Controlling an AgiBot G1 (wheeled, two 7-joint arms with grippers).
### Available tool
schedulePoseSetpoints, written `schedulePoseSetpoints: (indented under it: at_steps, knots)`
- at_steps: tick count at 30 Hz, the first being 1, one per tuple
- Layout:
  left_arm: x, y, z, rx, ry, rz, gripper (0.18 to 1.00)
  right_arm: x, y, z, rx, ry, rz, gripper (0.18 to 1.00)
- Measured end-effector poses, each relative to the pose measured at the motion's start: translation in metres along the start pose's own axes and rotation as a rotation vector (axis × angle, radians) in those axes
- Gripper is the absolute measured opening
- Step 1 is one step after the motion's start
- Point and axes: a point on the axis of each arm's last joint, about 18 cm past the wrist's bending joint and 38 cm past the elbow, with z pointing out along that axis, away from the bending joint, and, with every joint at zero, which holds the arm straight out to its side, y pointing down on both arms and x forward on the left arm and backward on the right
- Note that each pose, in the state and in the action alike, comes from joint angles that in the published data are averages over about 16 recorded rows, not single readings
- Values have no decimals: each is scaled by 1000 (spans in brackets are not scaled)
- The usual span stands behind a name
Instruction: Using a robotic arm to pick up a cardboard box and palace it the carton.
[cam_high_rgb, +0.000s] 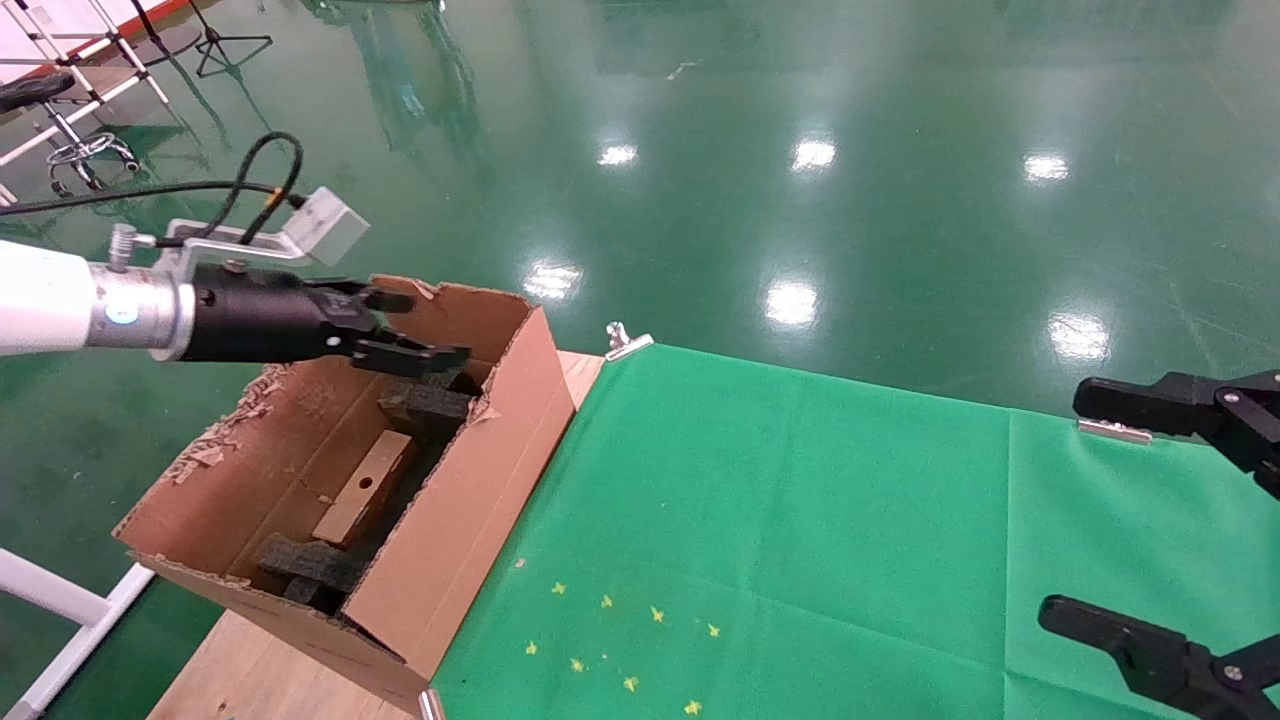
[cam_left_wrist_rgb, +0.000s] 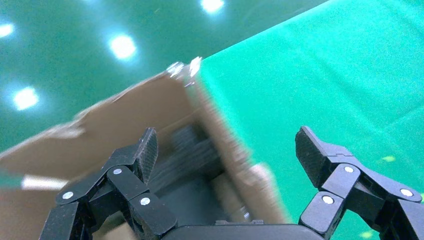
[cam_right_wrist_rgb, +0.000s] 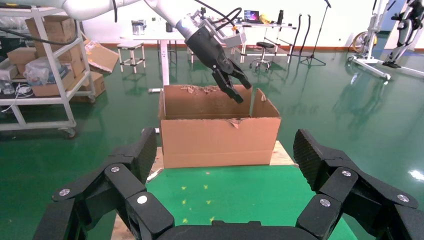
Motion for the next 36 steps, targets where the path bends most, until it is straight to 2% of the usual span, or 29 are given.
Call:
schedulePoseSetpoints:
  at_steps: [18, 36]
  knots:
    - [80, -26, 14, 221, 281, 135, 1001, 0, 0, 0, 0, 0, 0, 1001]
    - [163, -41, -4, 470, 562, 260, 1001, 0, 0, 0, 0, 0, 0, 1001]
